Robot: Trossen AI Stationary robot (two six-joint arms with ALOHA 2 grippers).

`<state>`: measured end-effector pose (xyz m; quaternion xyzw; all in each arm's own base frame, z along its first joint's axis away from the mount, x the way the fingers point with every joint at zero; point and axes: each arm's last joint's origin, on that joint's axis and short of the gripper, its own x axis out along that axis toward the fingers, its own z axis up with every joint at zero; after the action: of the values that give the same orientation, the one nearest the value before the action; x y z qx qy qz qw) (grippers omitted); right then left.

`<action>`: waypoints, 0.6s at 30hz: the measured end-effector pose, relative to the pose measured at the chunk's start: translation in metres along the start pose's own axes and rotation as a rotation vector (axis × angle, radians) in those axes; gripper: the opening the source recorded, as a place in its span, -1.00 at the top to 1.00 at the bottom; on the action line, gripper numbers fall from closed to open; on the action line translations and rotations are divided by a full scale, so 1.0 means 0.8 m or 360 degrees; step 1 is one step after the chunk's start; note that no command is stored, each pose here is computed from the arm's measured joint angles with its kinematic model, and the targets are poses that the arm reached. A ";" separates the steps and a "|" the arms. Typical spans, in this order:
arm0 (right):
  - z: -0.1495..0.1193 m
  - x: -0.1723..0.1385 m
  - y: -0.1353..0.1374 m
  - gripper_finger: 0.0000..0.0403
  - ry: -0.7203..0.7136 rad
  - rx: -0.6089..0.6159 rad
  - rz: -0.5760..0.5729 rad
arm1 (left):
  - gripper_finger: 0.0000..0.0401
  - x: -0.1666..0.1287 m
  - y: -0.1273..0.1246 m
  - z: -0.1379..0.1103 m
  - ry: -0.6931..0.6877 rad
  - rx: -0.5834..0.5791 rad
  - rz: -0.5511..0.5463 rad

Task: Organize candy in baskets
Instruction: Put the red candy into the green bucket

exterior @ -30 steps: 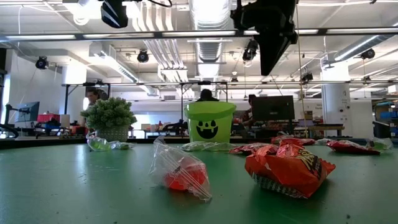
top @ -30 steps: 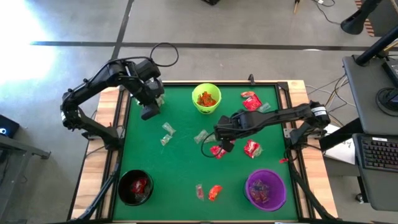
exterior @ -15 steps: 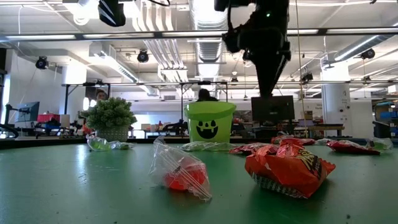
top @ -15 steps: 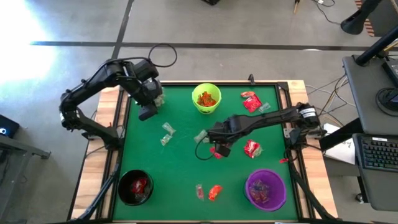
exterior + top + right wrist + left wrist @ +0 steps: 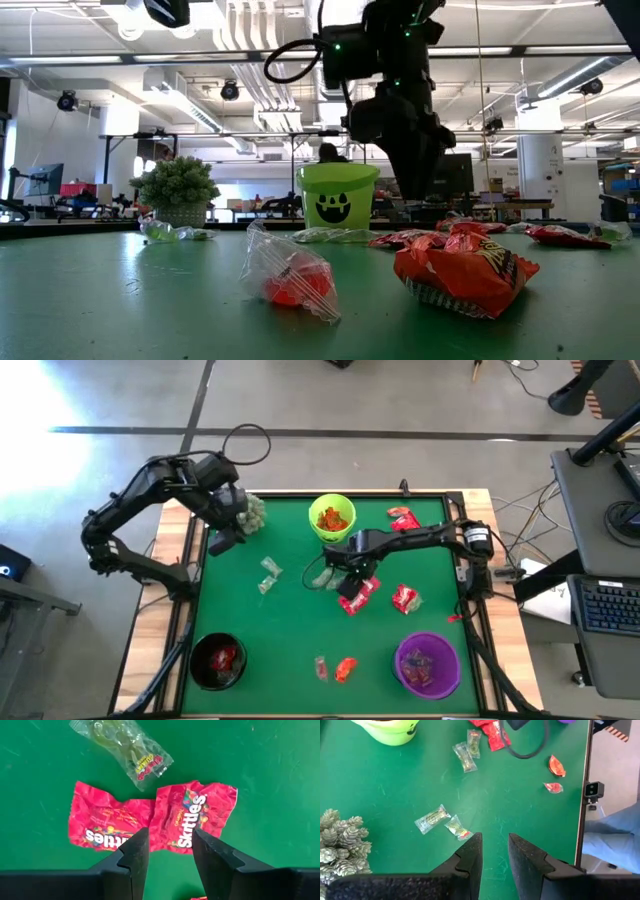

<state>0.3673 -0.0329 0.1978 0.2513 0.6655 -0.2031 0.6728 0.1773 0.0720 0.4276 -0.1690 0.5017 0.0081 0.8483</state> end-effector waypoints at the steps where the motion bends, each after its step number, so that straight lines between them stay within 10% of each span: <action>1: 0.003 0.000 -0.002 0.30 0.0002 0.0012 0.0037 | 0.62 -0.003 -0.001 -0.002 -0.0014 0.0005 0.0001; 18: 0.014 0.009 -0.012 0.30 -0.0010 0.0043 -0.0017 | 0.62 -0.021 -0.010 -0.017 -0.0092 0.0152 0.0013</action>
<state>0.3707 -0.0469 0.1900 0.2562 0.6620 -0.2164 0.6703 0.1587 0.0633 0.4376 -0.1259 0.4774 -0.0074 0.8696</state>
